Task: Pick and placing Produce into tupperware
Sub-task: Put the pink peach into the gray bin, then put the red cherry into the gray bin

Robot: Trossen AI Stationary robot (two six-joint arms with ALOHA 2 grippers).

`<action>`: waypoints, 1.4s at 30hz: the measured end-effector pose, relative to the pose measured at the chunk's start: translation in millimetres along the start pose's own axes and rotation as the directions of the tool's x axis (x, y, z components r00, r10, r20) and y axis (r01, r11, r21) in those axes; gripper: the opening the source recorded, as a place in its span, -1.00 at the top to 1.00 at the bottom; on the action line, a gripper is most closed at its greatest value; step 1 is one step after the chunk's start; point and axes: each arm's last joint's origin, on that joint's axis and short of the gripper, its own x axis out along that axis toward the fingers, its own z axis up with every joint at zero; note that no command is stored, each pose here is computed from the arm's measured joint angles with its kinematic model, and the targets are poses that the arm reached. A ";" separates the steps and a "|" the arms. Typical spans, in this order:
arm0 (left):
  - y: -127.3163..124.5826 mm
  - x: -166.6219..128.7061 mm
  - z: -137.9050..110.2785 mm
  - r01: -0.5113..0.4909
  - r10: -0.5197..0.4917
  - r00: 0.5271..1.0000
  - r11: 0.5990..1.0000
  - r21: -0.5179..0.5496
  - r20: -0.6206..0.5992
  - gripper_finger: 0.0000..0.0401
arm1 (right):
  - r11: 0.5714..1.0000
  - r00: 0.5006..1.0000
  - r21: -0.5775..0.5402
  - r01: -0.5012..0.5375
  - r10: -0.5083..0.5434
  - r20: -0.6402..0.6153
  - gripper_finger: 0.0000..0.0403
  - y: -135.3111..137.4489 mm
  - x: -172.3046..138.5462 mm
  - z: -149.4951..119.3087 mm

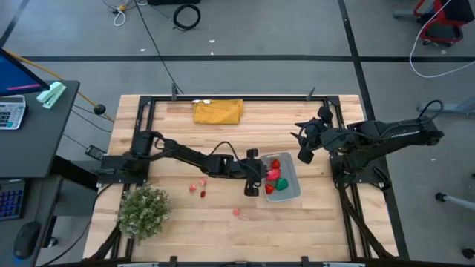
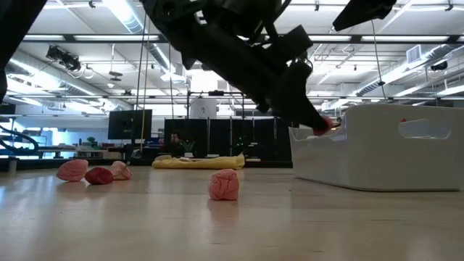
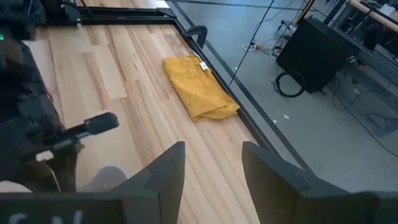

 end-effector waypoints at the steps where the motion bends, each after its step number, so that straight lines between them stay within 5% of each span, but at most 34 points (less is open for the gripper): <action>1: -0.2 2.3 0.7 -0.010 0.010 1.000 1.000 0.006 0.014 0.82 | 1.000 1.000 0.004 0.000 0.000 0.000 0.17 0.0 0.0 0.0; 13: 0.5 2.7 0.8 -0.031 0.030 0.999 0.996 0.088 0.012 0.30 | 1.000 1.000 0.009 -0.001 0.001 0.000 0.17 0.0 0.0 0.0; 21: 5.6 -16.3 11.4 -0.247 0.268 0.962 0.934 0.260 -0.047 -0.02 | 1.000 1.000 0.009 0.000 0.000 0.000 0.17 0.0 0.0 0.0; 25: -0.2 -47.2 20.2 -0.248 0.307 0.940 0.914 0.319 -0.148 -0.09 | 1.000 1.000 0.006 0.000 0.000 0.000 0.17 0.0 0.0 0.0; 34: -9.9 -131.0 24.0 -0.255 0.272 0.869 0.962 0.097 -0.414 -0.02 | 1.000 1.000 -0.003 0.000 0.000 0.000 0.17 0.0 0.0 -0.1; 40: -9.7 -173.1 1.2 -0.430 0.276 0.680 0.901 -0.064 -0.680 0.06 | 1.000 1.000 -0.004 0.000 0.000 -0.001 0.17 -0.1 0.0 -0.1; 42: -16.6 -177.2 -4.5 -0.466 0.253 0.662 0.876 -0.124 -0.705 0.08 | 1.000 1.000 -0.004 0.000 0.000 -0.001 0.17 0.0 0.0 -0.1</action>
